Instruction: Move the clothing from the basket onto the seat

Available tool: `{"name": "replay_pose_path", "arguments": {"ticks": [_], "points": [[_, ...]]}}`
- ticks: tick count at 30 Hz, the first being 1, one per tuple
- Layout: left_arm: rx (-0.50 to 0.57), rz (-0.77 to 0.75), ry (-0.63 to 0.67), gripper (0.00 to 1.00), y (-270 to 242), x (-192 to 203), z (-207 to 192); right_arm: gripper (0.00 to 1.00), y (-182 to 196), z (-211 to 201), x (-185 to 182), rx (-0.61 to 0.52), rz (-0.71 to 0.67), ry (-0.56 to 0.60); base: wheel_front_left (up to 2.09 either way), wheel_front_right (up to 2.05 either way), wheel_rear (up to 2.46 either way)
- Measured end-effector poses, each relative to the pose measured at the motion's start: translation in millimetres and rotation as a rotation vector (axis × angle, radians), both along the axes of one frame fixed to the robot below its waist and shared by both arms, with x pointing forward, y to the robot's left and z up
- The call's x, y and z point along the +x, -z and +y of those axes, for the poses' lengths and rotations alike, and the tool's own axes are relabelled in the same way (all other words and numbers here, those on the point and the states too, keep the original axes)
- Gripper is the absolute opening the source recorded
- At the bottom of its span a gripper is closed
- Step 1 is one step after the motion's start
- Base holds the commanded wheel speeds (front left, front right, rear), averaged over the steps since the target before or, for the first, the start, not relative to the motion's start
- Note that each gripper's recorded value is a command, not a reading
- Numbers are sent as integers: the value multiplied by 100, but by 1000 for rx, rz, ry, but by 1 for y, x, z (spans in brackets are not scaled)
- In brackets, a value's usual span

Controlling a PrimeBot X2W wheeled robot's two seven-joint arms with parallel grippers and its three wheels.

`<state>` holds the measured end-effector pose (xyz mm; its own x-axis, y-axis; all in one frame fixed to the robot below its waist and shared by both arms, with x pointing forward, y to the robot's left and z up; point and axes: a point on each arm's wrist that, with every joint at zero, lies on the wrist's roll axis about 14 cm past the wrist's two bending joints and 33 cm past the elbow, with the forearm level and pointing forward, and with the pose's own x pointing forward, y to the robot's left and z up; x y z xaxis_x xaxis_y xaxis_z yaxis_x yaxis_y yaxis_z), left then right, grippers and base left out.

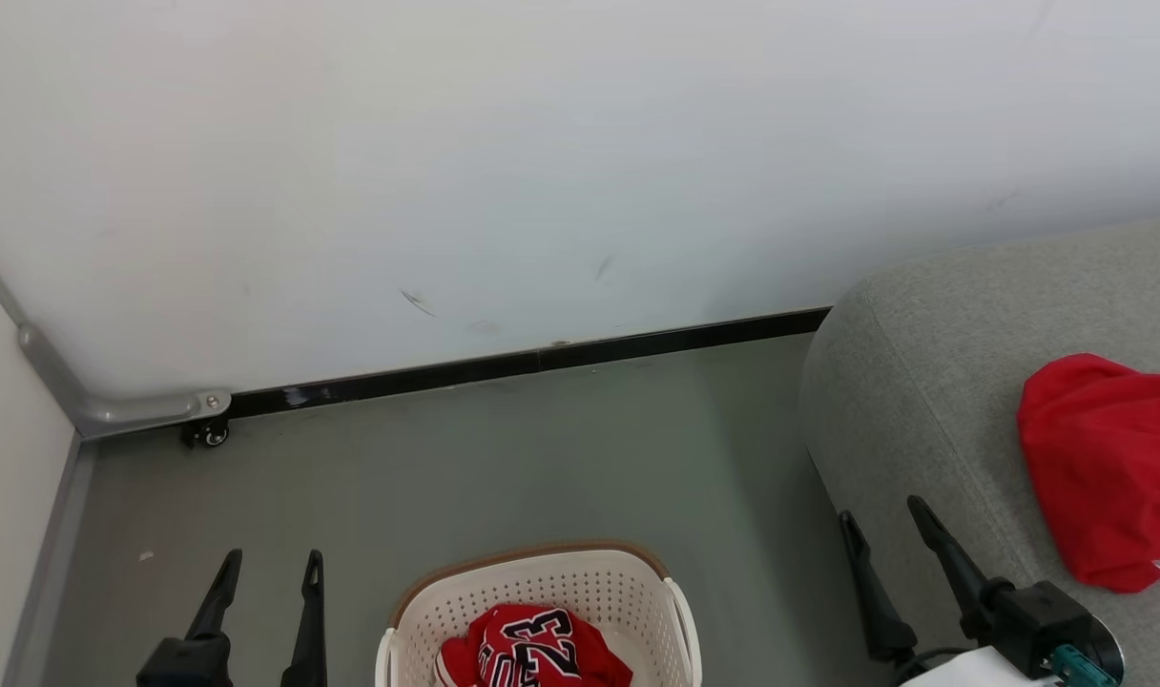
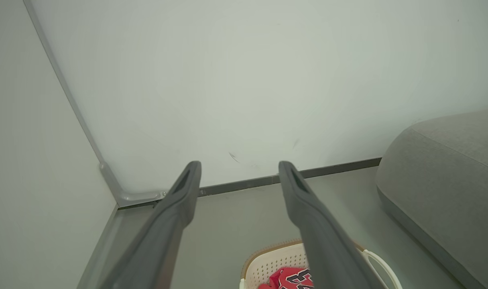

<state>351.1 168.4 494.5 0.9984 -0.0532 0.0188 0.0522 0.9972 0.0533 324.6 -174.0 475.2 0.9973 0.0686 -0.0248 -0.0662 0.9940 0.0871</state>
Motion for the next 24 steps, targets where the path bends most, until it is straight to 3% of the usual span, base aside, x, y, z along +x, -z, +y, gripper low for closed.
{"name": "replay_pose_path", "arguments": {"ticks": [24], "points": [[3, 7, -5, 100, 4, 1, 1, 100, 0, 2, 0, 24, 10, -1, 0, 0, 0]]}}
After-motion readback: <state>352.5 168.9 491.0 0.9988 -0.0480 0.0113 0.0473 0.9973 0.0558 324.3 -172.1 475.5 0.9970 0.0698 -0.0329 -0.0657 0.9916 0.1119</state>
